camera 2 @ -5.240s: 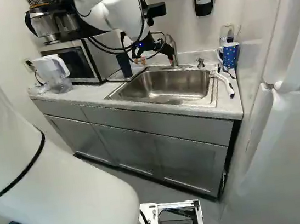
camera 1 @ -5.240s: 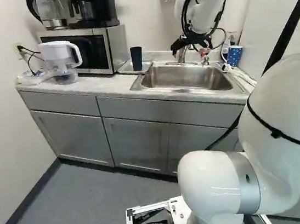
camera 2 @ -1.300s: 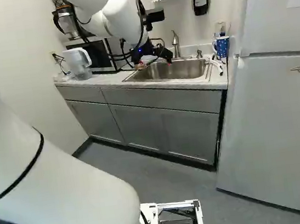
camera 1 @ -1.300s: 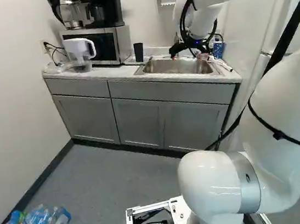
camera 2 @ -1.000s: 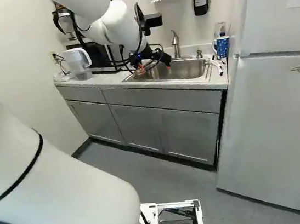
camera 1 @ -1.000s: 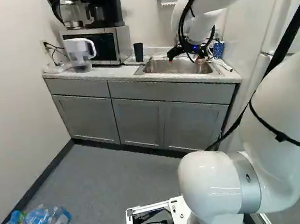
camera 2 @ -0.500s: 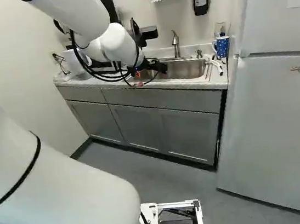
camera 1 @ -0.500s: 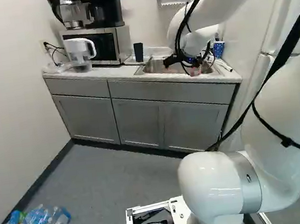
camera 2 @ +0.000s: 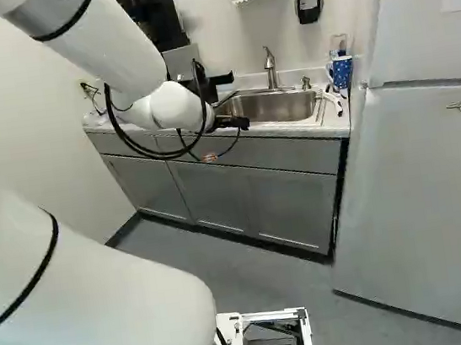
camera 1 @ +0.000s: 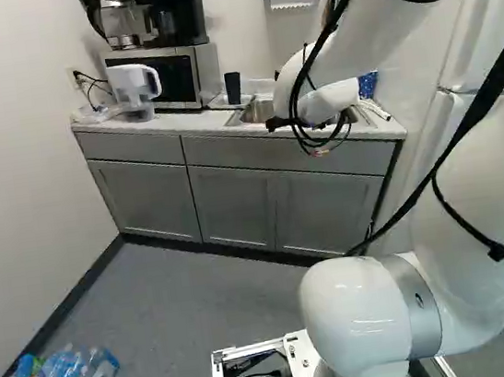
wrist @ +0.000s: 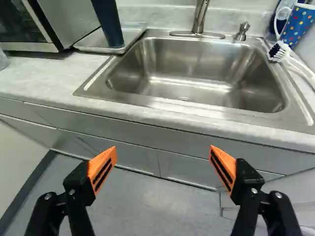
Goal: Rinse the cup and place it in the tray
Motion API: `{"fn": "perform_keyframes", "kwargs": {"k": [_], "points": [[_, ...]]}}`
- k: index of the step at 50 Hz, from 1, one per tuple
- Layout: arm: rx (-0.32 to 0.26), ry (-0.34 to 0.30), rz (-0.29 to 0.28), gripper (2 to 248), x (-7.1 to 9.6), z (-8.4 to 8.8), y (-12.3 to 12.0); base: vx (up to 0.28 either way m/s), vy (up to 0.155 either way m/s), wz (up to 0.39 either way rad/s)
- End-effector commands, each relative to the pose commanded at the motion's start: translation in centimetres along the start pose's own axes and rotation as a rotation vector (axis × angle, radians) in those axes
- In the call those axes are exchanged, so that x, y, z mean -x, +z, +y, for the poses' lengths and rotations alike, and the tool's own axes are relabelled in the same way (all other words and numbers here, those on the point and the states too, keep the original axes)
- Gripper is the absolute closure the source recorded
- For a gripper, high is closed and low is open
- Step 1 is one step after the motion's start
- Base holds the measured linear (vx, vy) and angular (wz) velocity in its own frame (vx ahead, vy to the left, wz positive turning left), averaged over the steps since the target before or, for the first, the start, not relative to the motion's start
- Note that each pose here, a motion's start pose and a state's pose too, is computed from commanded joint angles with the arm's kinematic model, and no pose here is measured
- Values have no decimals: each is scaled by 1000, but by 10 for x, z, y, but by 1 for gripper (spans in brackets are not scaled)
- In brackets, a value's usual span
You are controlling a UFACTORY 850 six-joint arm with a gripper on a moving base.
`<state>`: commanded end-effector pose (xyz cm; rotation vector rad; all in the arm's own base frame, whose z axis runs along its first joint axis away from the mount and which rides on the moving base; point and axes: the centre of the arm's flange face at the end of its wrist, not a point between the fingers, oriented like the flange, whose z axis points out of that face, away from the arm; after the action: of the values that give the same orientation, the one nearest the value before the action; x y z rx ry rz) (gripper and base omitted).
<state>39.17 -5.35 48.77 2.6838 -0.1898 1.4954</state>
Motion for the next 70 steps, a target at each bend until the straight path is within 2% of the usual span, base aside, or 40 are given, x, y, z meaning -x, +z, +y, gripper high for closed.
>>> {"fn": "perform_keyframes", "kwargs": {"k": [18,36,53,70], "points": [[-38,-23,70,3,54,-15,-6,0,0,0],[-69,-40,128,3,99,-25,-17,0,0,0],[-93,-51,169,3,131,-31,-27,0,0,0],[-110,-58,199,3,153,-34,-36,0,0,0]]}}
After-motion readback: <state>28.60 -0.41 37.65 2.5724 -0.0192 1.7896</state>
